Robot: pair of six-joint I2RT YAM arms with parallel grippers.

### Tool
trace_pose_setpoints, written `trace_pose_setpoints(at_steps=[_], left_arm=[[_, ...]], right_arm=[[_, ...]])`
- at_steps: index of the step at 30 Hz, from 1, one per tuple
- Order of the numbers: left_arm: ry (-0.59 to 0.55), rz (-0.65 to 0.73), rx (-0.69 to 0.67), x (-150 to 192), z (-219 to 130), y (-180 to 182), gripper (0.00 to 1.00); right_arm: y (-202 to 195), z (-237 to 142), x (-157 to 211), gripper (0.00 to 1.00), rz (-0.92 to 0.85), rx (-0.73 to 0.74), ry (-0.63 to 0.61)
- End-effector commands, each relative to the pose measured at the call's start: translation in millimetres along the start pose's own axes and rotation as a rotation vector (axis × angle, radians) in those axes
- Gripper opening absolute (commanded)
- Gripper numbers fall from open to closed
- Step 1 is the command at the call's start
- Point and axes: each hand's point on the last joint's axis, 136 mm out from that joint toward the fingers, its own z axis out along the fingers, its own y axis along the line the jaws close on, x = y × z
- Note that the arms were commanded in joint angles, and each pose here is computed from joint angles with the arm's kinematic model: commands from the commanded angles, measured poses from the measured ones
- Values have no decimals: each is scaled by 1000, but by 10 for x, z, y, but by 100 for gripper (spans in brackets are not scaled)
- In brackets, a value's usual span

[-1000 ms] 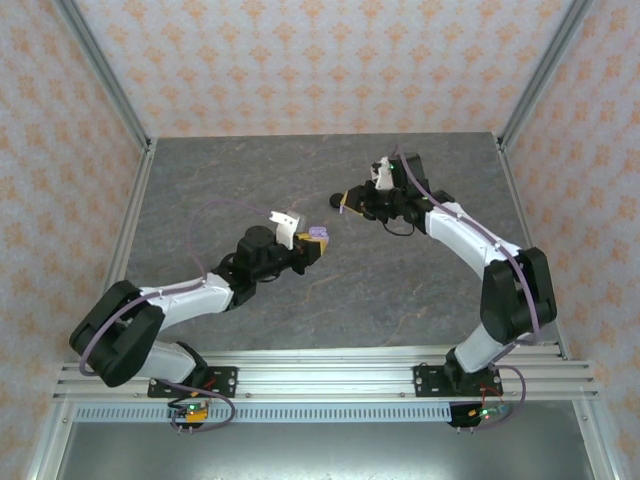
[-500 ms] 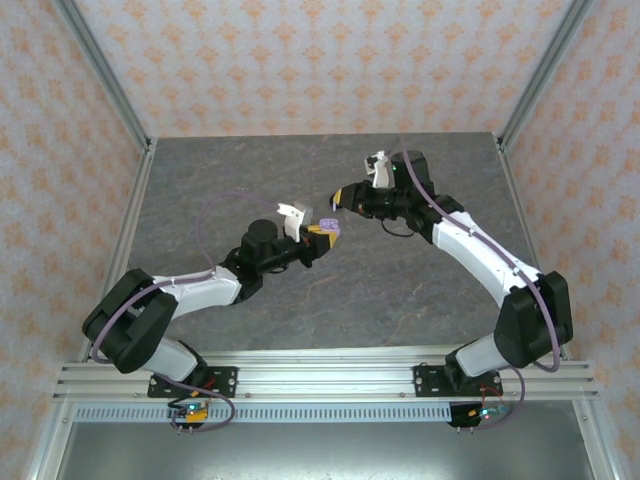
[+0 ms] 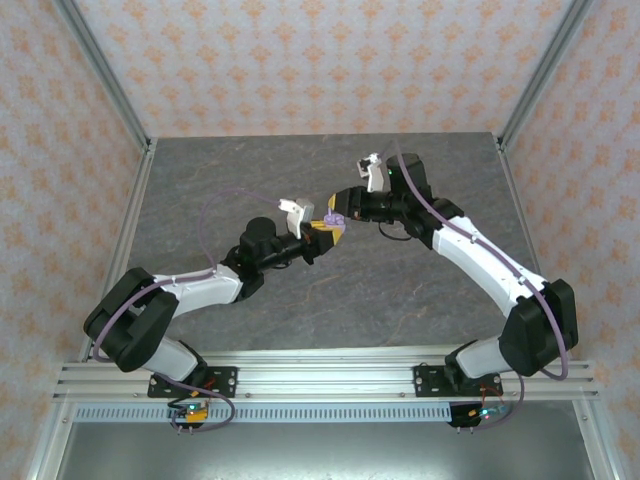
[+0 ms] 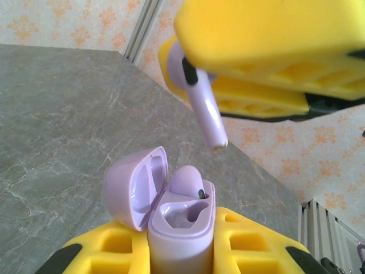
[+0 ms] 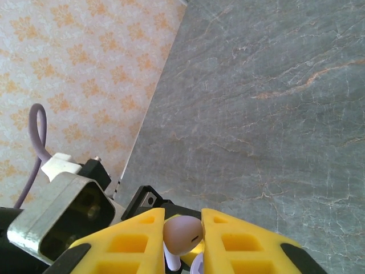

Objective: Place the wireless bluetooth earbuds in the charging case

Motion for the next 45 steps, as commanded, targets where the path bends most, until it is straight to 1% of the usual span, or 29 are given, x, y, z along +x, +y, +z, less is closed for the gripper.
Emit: trace_pose_setpoints(at_steps=[1, 10, 25, 37, 45], left_arm=[[-83, 38, 46, -347, -17, -154, 12], [-98, 30, 40, -430, -30, -177, 12], [-103, 11, 32, -463, -30, -174, 12], [-107, 3, 17, -499, -16, -153, 12], [-109, 5, 7, -511, -22, -144, 12]], right_arm=[[159, -120, -96, 20, -66, -10, -38], [132, -153, -69, 20, -80, 12, -38], [34, -146, -17, 20, -87, 53, -22], [35, -116, 80, 20, -101, 51, 14], [110, -138, 126, 21, -124, 31, 29]])
